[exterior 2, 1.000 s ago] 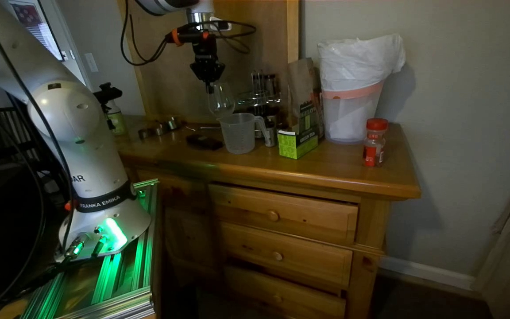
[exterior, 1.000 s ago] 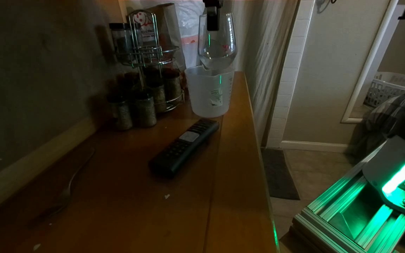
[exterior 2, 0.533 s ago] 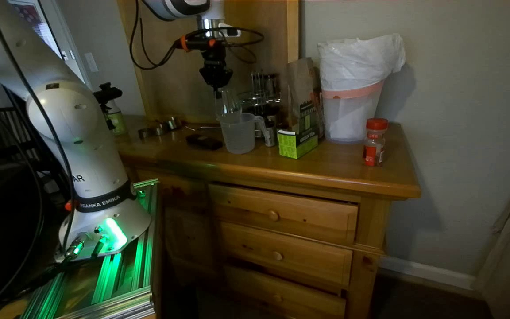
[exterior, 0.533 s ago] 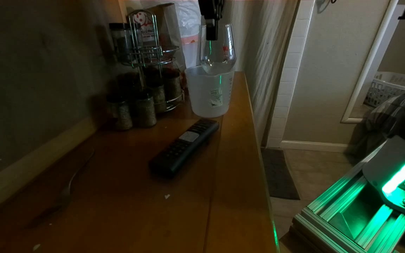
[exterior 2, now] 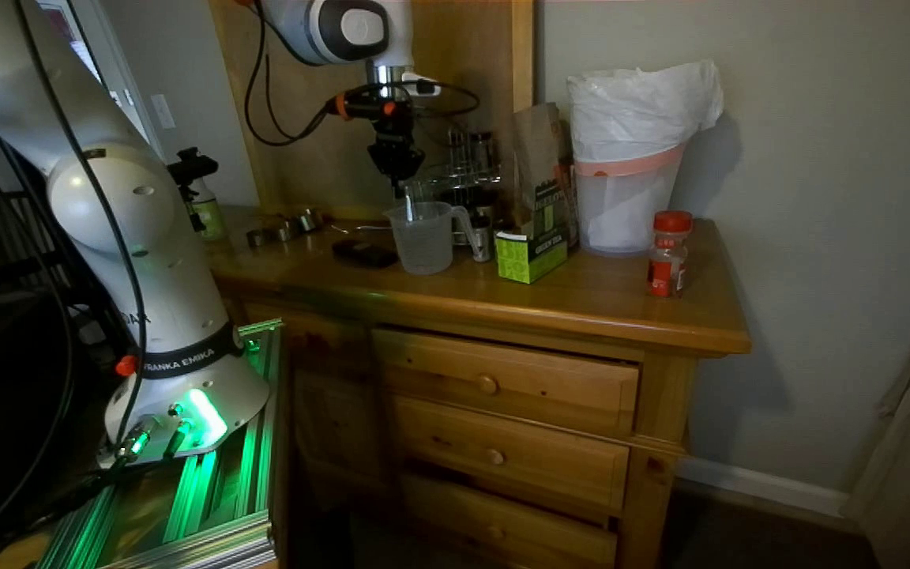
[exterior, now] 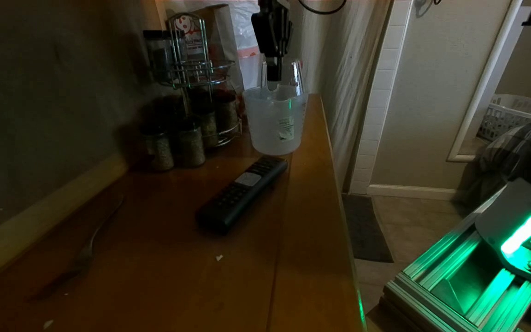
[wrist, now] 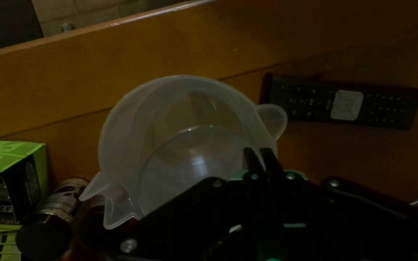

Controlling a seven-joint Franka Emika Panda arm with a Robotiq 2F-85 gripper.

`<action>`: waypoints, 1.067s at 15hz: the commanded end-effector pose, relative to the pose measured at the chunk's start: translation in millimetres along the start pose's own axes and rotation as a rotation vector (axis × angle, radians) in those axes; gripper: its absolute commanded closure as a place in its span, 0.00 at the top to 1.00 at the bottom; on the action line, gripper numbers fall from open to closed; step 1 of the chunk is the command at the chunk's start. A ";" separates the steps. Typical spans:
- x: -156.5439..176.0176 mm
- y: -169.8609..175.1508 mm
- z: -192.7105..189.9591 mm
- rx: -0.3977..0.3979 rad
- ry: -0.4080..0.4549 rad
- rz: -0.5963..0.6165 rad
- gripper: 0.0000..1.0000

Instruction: Put the glass cup in the clear jug.

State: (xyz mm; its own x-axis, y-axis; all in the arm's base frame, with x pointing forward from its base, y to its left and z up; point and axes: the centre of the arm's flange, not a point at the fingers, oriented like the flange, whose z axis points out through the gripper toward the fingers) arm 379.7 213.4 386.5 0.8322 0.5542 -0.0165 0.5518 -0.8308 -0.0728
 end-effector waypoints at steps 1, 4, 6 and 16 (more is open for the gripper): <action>1.0 3.1 18.3 0.012 0.023 0.026 0.01; -1.1 3.8 31.3 0.021 0.019 0.032 0.01; -2.7 5.5 39.1 0.027 0.022 0.038 0.01; -2.0 7.0 43.3 0.038 0.059 0.053 0.40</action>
State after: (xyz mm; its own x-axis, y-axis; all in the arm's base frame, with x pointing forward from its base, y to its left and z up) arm 380.2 208.2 339.6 0.8550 0.5185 0.0107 0.5171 -0.8508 -0.0938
